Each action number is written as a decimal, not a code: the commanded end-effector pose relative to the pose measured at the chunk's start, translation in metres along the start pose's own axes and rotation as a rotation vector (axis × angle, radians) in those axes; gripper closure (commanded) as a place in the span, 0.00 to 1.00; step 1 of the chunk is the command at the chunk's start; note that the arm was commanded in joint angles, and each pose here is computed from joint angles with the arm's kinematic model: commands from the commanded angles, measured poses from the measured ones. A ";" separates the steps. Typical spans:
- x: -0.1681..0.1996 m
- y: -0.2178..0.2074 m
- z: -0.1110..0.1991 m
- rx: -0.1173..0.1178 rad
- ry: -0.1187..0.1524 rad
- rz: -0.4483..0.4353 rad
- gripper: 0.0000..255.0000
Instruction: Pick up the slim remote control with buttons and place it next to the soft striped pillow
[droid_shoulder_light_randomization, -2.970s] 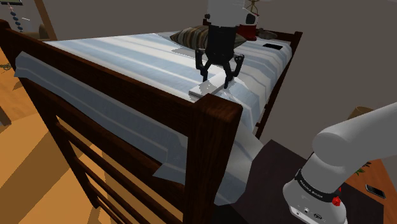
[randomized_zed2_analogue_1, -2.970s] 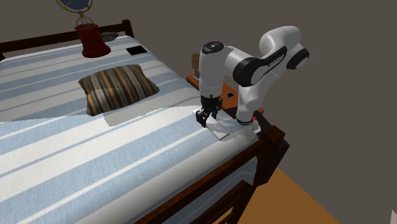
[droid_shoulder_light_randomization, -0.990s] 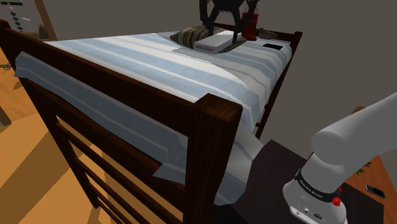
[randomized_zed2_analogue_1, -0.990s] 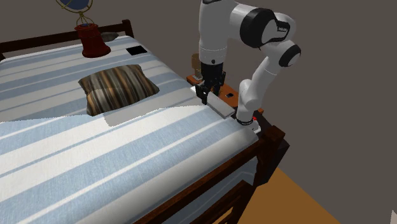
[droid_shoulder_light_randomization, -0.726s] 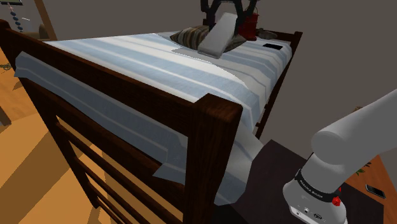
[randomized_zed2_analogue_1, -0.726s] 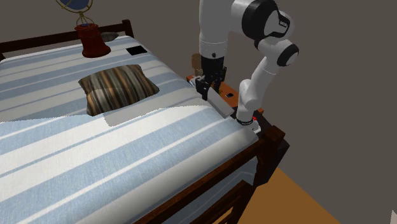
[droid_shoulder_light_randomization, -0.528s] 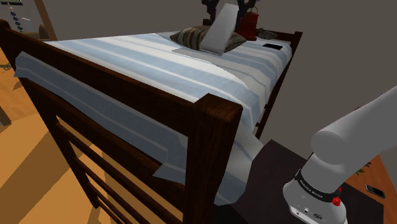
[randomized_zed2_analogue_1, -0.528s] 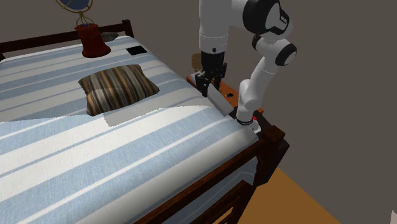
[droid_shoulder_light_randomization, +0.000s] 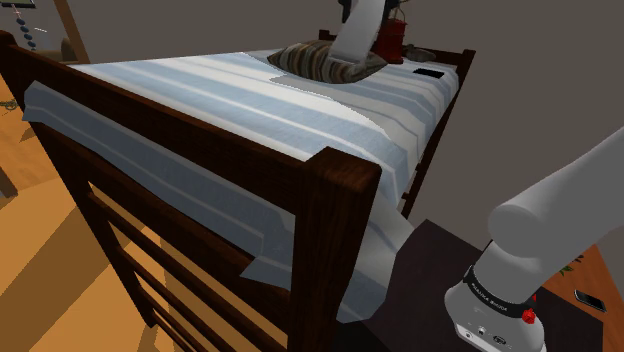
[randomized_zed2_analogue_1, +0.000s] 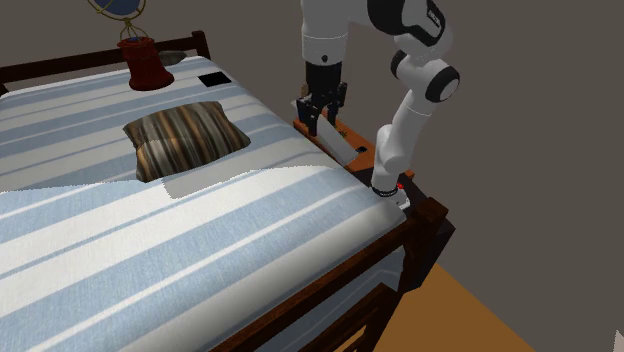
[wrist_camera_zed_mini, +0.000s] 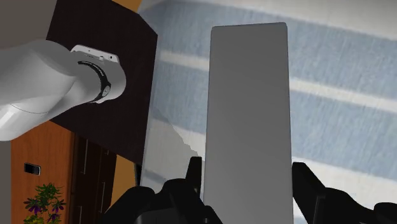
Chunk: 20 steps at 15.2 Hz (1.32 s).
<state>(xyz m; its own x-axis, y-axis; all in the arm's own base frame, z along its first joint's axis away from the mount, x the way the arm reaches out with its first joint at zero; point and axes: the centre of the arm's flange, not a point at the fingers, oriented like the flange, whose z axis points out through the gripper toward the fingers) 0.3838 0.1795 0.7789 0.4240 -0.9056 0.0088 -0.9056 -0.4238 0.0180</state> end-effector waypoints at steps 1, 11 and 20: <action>0.027 0.003 -0.001 0.000 0.000 -0.001 1.00; 0.157 0.024 0.000 0.000 0.000 -0.001 1.00; 0.274 0.042 0.001 0.000 0.000 -0.001 1.00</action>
<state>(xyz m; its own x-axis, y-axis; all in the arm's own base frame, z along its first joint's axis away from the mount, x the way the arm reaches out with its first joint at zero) 0.4587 -0.0701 0.7824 0.4244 -0.9054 0.0078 -0.9054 -0.4242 0.0182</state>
